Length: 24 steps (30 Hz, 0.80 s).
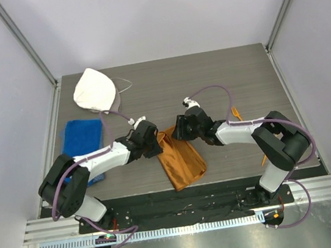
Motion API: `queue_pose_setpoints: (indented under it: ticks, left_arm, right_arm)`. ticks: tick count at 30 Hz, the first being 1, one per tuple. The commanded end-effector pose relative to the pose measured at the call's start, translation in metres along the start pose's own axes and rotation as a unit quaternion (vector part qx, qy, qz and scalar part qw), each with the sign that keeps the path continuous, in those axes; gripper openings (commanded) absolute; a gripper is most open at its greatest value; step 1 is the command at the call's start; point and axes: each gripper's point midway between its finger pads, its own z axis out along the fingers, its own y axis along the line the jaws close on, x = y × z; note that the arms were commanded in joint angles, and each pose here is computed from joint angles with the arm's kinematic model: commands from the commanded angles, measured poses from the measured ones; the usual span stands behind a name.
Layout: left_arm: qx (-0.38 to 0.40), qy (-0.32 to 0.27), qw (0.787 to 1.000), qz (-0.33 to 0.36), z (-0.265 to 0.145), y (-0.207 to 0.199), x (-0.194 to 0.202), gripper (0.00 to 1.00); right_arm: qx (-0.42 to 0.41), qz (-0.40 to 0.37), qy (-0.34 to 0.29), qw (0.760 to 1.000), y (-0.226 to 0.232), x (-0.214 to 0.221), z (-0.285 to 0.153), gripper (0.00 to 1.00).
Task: Fold the napkin into a case and place the utensils inside
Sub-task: Fold the 2/3-rectangle-folded napkin at the center of the board.
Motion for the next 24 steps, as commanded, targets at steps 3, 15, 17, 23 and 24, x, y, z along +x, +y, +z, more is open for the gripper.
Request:
queue_pose_setpoints:
  ticks: [3,15,17,23,24]
  left_arm:
    - [0.038,-0.021,0.999,-0.002,-0.006,-0.03,-0.022,0.08]
    - [0.031,-0.019,0.999,0.003,0.017,-0.044,-0.032,0.08]
    - [0.035,-0.02,0.999,0.003,0.02,-0.05,-0.036,0.08]
    - [0.03,-0.018,0.999,0.003,0.029,-0.053,-0.038,0.08]
    - [0.032,-0.019,0.999,0.003,0.029,-0.055,-0.04,0.08]
  right_arm:
    - [-0.006,-0.028,-0.04,0.999,0.003,-0.025,0.01,0.44]
    - [-0.011,-0.022,-0.054,0.998,-0.013,-0.043,0.02,0.47]
    - [-0.017,-0.022,-0.054,0.998,-0.012,-0.044,0.02,0.47]
    - [-0.041,-0.019,-0.044,0.998,-0.009,-0.041,0.025,0.4]
    - [-0.044,-0.018,-0.042,0.998,-0.009,-0.04,0.025,0.38]
